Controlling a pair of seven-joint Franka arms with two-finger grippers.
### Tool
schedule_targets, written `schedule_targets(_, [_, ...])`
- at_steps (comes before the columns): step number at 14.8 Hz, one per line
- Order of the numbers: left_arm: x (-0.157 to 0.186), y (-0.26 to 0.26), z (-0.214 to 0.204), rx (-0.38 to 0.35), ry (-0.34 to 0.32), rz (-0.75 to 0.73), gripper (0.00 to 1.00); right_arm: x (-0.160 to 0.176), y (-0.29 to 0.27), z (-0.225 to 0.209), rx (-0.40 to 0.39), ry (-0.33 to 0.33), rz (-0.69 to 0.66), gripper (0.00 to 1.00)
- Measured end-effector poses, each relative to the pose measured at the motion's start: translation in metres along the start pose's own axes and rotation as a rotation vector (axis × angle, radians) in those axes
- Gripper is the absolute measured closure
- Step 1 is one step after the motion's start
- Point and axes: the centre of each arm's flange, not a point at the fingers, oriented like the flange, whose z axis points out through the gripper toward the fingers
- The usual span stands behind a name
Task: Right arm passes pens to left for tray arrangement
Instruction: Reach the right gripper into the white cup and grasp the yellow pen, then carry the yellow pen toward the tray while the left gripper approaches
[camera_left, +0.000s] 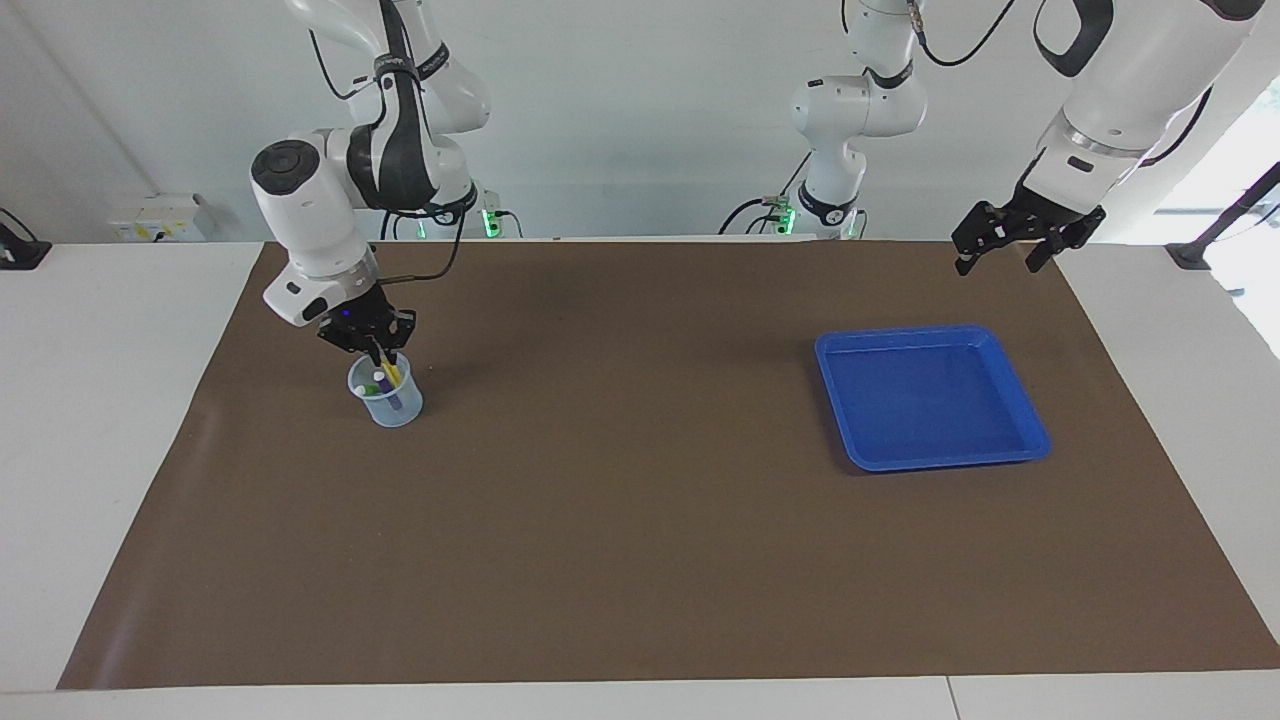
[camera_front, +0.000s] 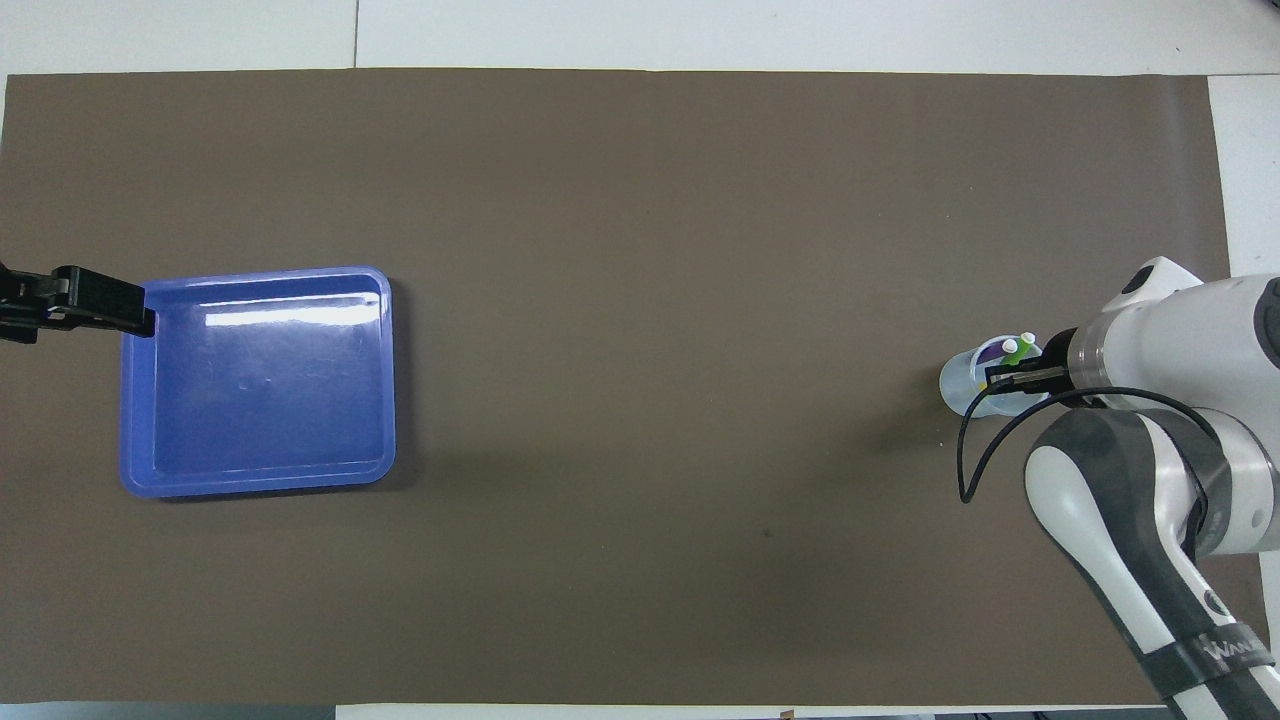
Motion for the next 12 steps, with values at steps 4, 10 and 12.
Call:
schedule_targets(4, [0.0,0.0,0.0,0.0,0.0,0.001,0.0,0.001,0.006,-0.013,-0.001,0.023,0.012,0.83])
schedule_targets(10, [0.0,0.001,0.0,0.0,0.0,0.001,0.0,-0.01,0.011,-0.107,0.0,0.038,0.022,0.83])
schedule_targets(12, [-0.001,-0.001,0.0,0.0,-0.005,-0.002,0.0,-0.013,0.011,-0.136,0.004,0.044,0.029,0.83])
